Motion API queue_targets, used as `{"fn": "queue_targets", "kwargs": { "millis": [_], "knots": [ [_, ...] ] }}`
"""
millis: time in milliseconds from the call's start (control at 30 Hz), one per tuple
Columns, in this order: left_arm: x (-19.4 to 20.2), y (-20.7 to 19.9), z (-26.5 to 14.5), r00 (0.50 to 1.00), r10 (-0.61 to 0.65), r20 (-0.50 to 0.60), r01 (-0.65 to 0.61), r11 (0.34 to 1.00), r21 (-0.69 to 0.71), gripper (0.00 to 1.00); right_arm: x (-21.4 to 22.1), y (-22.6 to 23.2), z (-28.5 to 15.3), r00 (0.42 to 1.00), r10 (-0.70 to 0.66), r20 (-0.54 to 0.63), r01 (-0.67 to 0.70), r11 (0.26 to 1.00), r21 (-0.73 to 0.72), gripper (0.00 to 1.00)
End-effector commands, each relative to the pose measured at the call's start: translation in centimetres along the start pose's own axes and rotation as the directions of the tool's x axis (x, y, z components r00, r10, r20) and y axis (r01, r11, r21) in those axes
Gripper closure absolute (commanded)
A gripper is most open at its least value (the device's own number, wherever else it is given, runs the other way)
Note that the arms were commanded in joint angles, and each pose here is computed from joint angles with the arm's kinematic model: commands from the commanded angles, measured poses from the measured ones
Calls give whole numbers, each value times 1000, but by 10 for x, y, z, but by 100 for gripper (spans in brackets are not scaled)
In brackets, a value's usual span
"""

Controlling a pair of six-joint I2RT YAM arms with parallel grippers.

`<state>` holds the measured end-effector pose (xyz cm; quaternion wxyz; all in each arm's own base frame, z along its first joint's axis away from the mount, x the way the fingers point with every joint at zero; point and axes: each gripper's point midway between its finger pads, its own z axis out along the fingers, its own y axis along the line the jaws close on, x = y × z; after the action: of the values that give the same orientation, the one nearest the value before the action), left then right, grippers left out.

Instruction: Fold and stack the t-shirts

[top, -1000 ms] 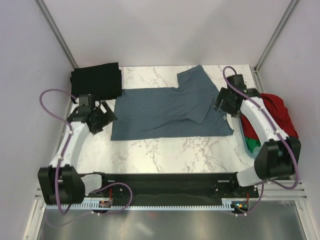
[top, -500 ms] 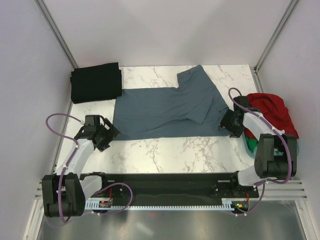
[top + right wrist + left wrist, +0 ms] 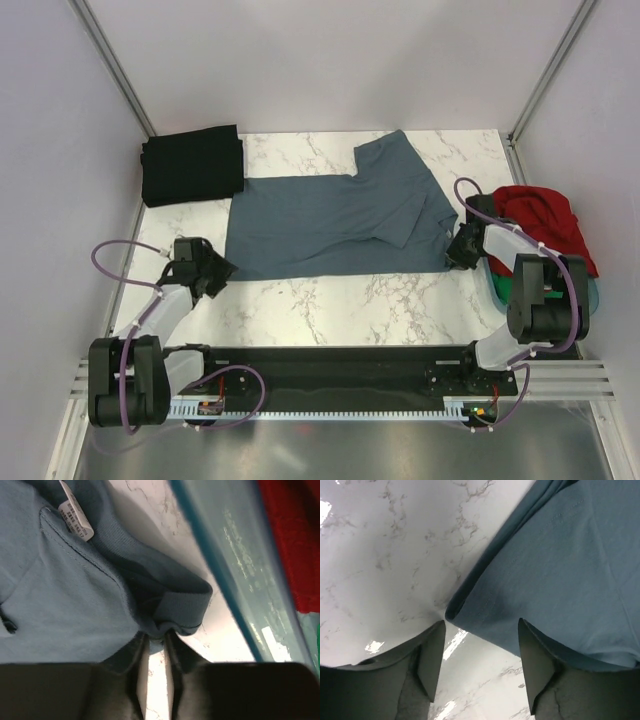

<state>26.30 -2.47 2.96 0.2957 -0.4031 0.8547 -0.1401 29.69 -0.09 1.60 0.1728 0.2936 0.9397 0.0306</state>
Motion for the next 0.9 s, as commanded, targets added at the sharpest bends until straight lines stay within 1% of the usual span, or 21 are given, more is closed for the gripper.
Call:
{"fn": "queue_targets", "kwargs": {
  "millis": [0, 33, 100, 133, 167, 200, 233, 267, 300, 333, 400, 433, 467, 500, 533, 600, 633, 700, 767, 833, 867],
  "knots": [
    [-14, -11, 8, 997, -35, 66, 32, 998, 46, 44, -4, -11, 7, 1000, 0, 24, -1, 999, 43, 80],
    [-15, -12, 8, 997, -32, 70, 29, 998, 47, 52, -4, -11, 6, 1000, 0, 26, -1, 999, 41, 84],
    [-21, -17, 9, 996, -26, 81, 22, 998, 55, 72, -5, -6, 2, 1000, -1, 27, 0, 1000, 13, 91],
    [-32, -28, 7, 995, -9, 100, 2, 997, 74, 96, -11, 1, -4, 999, 2, 41, -1, 1000, -15, 100],
    [-38, -34, 3, 994, 5, 107, -13, 997, 78, 98, -8, 4, -11, 1000, 4, 21, -4, 1000, -26, 100],
    [-44, -27, -2, 992, 31, 119, -34, 999, 18, 98, -17, 21, -27, 999, 15, 37, -12, 995, -96, 100],
    [-65, -46, -15, 986, 42, 163, -49, 998, 39, 98, -21, 27, -38, 999, 20, 48, -14, 992, -122, 100],
    [-74, -52, -24, 981, 53, 186, -60, 998, 34, 98, -22, 29, -49, 999, 26, 48, -20, 991, -132, 100],
    [-81, -48, -37, 976, 77, 204, -78, 997, -7, 98, -39, 39, -74, 993, 39, 114, -18, 984, -175, 100],
    [-100, -63, -53, 965, 79, 249, -86, 996, 17, 98, -46, 38, -86, 988, 46, 148, -21, 985, -169, 100],
    [-107, -61, -75, 961, 101, 258, -103, 995, -3, 98, -49, 33, -107, 984, 55, 170, -28, 987, -157, 100],
    [-116, -62, -88, 955, 95, 280, -99, 995, -1, 98, -54, 33, -121, 977, 71, 200, -36, 984, -175, 100],
    [-116, -59, -95, 955, 101, 279, -103, 995, -8, 98, -46, 30, -124, 981, 76, 177, -45, 983, -177, 100],
    [-116, -53, -100, 954, 102, 281, -99, 995, -26, 98, -41, 29, -130, 981, 85, 177, -51, 980, -191, 100],
    [-107, -43, -109, 959, 103, 264, -94, 994, -46, 98, -25, 23, -122, 986, 96, 133, -70, 980, -185, 100],
    [-97, -30, -114, 963, 86, 255, -70, 995, -69, 98, -1, 22, -116, 992, 106, 66, -90, 974, -209, 100],
    [-86, -18, -117, 966, 76, 245, -59, 995, -78, 98, 19, 15, -109, 993, 113, 29, -104, 972, -209, 100],
    [-72, -9, -120, 973, 39, 228, -25, 998, -64, 98, 38, 14, -106, 991, 135, -19, -135, 963, -233, 100],
    [-52, 2, -120, 981, -2, 193, 13, 998, -55, 98, 57, 8, -108, 987, 154, -36, -158, 956, -247, 100],
    [-45, -7, -129, 983, -61, 172, 61, 998, 2, 98, 65, 4, -115, 986, 166, -16, -164, 949, -270, 100],
    [-41, -5, -135, 982, -82, 169, 82, 997, 4, 97, 71, 2, -119, 985, 170, -26, -171, 948, -268, 100]
  ]
}}
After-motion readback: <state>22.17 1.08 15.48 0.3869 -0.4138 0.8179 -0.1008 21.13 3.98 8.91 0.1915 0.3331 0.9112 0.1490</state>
